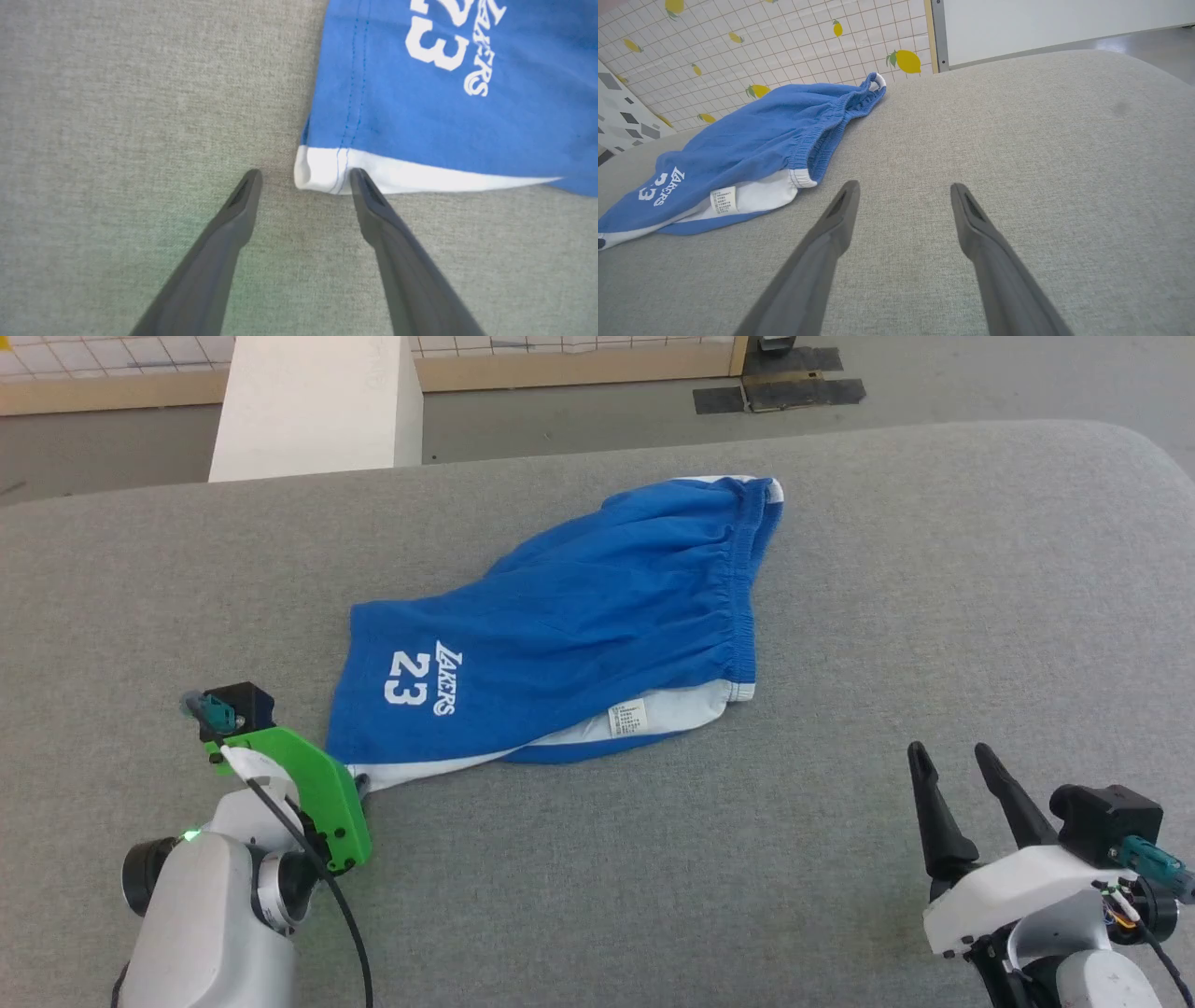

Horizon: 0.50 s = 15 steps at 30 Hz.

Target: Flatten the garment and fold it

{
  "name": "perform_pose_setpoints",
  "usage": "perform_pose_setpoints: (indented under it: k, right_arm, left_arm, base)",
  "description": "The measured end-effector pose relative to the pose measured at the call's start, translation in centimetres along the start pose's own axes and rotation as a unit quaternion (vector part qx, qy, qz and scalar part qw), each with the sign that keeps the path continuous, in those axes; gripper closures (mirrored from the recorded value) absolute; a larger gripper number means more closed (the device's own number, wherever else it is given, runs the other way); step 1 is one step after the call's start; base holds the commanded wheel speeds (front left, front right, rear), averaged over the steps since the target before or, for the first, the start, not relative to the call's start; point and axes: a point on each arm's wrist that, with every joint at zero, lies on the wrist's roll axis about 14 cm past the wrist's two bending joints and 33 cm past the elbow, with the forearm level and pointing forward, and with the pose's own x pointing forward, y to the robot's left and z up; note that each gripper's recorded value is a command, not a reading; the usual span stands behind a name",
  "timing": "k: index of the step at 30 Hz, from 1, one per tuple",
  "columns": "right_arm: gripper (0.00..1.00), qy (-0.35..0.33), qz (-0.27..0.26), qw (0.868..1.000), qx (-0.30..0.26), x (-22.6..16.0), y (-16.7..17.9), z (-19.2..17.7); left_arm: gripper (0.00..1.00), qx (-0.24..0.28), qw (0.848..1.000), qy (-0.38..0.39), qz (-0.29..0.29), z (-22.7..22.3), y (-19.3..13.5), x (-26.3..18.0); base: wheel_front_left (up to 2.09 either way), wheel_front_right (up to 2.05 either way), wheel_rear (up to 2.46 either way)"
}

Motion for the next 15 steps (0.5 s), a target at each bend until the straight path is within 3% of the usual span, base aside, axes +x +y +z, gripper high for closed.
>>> perform_pose_setpoints:
  k: [2, 3, 4, 9, 15]
  right_arm:
    - [0.0, 0.001, -0.003, 1.0, 0.0, 0.0, -0.2, -0.1]
    - [0.0, 0.001, -0.003, 1.0, 0.0, 0.0, -0.2, -0.1]
    - [0.0, 0.0, -0.003, 1.0, 0.0, 0.1, -0.2, -0.1]
    - [0.0, 0.005, 0.012, 1.0, -0.001, 0.4, 0.8, -0.5]
    - [0.0, 0.009, 0.041, 0.999, -0.008, 1.2, 2.8, -0.4]
  left_arm:
    - [0.77, 0.01, 1.0, 0.004, -0.006, -0.3, -0.3, 0.1]
    - [0.95, 0.012, 1.0, 0.003, -0.009, -0.3, -0.4, 0.1]
    - [1.0, 0.011, 1.0, 0.002, -0.013, -0.5, -0.5, 0.0]
    - [1.0, 0.008, 1.0, -0.01, -0.027, -1.3, -0.5, -0.4]
    - [1.0, -0.008, 0.996, -0.076, -0.045, 0.0, -0.9, -1.2]
  base:
    - [0.0, 0.0, 0.0]
    - [0.0, 0.0, 0.0]
    - [0.0, 0.0, 0.0]
    - [0.0, 0.0, 0.0]
    - [0.0, 0.0, 0.0]
